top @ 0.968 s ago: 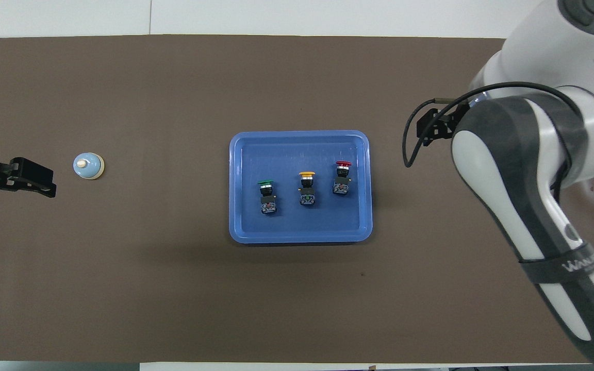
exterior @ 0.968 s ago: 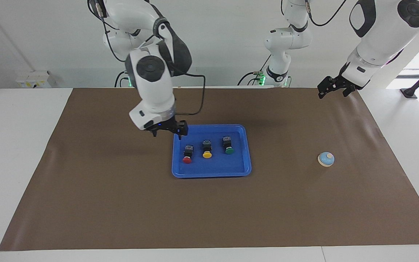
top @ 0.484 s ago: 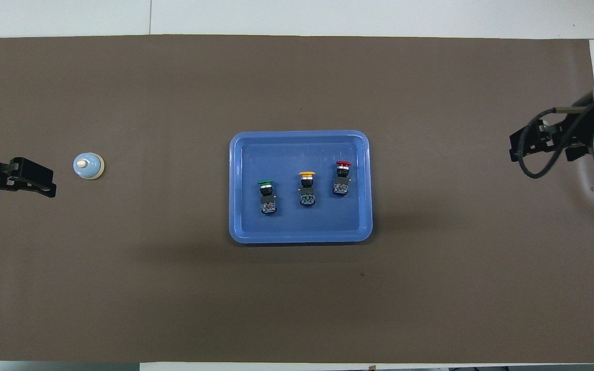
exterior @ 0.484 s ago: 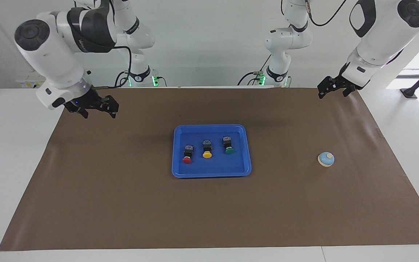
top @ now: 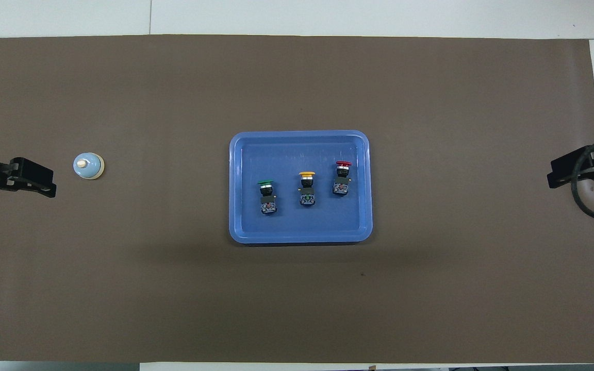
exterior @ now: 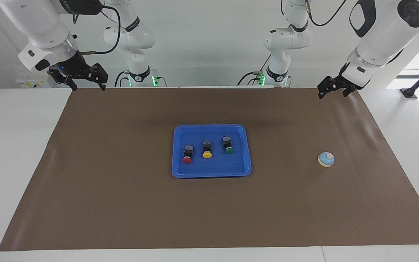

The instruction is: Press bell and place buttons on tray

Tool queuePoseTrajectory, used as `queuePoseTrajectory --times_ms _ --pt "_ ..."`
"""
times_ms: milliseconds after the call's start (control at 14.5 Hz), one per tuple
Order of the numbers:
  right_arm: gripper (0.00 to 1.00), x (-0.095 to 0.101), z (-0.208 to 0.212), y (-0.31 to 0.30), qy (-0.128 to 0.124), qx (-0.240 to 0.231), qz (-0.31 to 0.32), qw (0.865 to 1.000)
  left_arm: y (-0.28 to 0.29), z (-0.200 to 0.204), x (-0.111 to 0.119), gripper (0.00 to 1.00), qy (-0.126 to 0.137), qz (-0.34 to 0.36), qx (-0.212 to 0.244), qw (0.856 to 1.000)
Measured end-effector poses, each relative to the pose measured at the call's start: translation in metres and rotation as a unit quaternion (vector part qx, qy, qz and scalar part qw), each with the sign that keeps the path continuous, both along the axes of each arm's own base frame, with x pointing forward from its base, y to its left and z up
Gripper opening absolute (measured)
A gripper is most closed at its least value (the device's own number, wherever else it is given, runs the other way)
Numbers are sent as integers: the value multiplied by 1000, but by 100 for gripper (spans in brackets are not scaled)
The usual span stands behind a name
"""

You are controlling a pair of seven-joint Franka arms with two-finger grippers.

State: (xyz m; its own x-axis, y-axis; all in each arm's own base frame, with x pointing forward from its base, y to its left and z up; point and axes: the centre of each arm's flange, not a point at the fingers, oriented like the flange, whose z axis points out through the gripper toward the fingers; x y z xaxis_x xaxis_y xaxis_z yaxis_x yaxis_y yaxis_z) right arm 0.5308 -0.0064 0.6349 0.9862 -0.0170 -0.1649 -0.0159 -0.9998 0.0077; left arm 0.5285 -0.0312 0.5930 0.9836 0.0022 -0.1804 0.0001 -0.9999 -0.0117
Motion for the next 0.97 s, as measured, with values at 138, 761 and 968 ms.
queuePoseTrajectory --times_ms 138,761,968 --pt "100 5 -11 1 -21 -2 -8 1000 0 0 0 100 0 0 0 1000" --pt "100 6 -16 -6 -26 -2 -17 1000 0 0 0 100 0 0 0 1000" --pt "100 6 -12 -7 -29 -3 -17 999 2 0 0 100 0 2 0 1000"
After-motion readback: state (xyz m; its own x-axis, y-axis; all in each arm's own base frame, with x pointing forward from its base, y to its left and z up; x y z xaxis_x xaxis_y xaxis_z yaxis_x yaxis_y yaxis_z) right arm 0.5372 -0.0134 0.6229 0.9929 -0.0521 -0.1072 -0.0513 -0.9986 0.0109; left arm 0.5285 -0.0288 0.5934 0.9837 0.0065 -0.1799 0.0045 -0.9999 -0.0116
